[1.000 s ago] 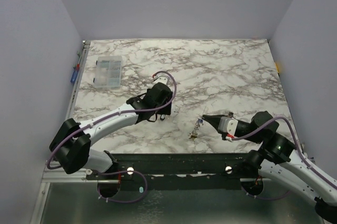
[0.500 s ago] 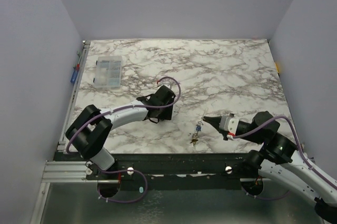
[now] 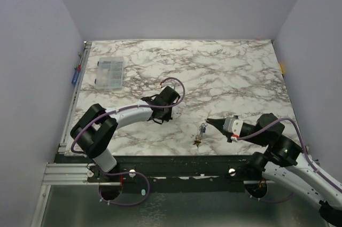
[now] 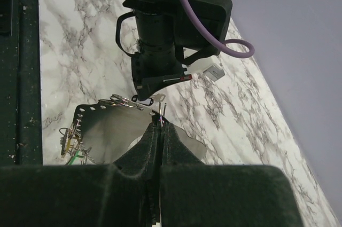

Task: Put the keys on the keyring

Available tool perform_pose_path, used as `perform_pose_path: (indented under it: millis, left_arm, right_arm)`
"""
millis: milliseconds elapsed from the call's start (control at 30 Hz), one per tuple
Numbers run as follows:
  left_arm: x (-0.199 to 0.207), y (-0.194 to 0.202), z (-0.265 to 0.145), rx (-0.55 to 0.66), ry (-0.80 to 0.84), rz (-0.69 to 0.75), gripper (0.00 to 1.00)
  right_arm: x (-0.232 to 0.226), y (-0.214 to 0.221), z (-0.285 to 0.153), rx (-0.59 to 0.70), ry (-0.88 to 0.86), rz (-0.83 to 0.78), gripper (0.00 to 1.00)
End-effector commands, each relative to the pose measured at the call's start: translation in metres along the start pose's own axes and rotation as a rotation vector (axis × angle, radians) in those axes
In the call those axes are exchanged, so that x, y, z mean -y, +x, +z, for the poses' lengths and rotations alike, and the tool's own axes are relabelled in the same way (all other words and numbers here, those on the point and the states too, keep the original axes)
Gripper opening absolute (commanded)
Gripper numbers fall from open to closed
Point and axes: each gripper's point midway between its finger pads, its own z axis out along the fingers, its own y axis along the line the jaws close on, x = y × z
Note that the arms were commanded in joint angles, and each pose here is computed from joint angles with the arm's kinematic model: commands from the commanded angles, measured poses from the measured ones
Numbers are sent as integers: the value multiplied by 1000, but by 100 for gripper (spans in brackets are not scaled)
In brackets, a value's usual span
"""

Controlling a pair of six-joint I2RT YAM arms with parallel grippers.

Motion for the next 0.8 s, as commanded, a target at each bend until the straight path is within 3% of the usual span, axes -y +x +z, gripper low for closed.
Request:
perform_pose_path:
  millis: [0, 167, 300, 367, 467, 533, 600, 767]
  left_arm:
    - [-16, -17, -18, 69, -109, 71, 0]
    - [-38, -36, -43, 160, -332, 183, 0]
    - [-51, -24, -40, 133, -471, 268, 3]
    - [-49, -13, -33, 99, -480, 291, 21]
    - [-31, 0, -26, 64, -411, 328, 63]
    - [-18, 2, -25, 59, -362, 344, 78]
    - [-8, 2, -25, 47, -312, 350, 84]
    - [14, -8, -33, 59, -202, 335, 82]
  right_arm:
    - [10, -16, -7, 28, 39, -4, 1]
    - [11, -16, -7, 33, 43, -6, 1]
    - [10, -16, -6, 34, 40, -3, 1]
    - [11, -16, -7, 33, 43, -2, 1]
    - [11, -17, -8, 30, 47, 0, 1]
    - [12, -18, -9, 33, 50, 0, 1]
    - [12, -19, -10, 37, 51, -1, 1]
    - [13, -21, -10, 41, 53, 0, 1]
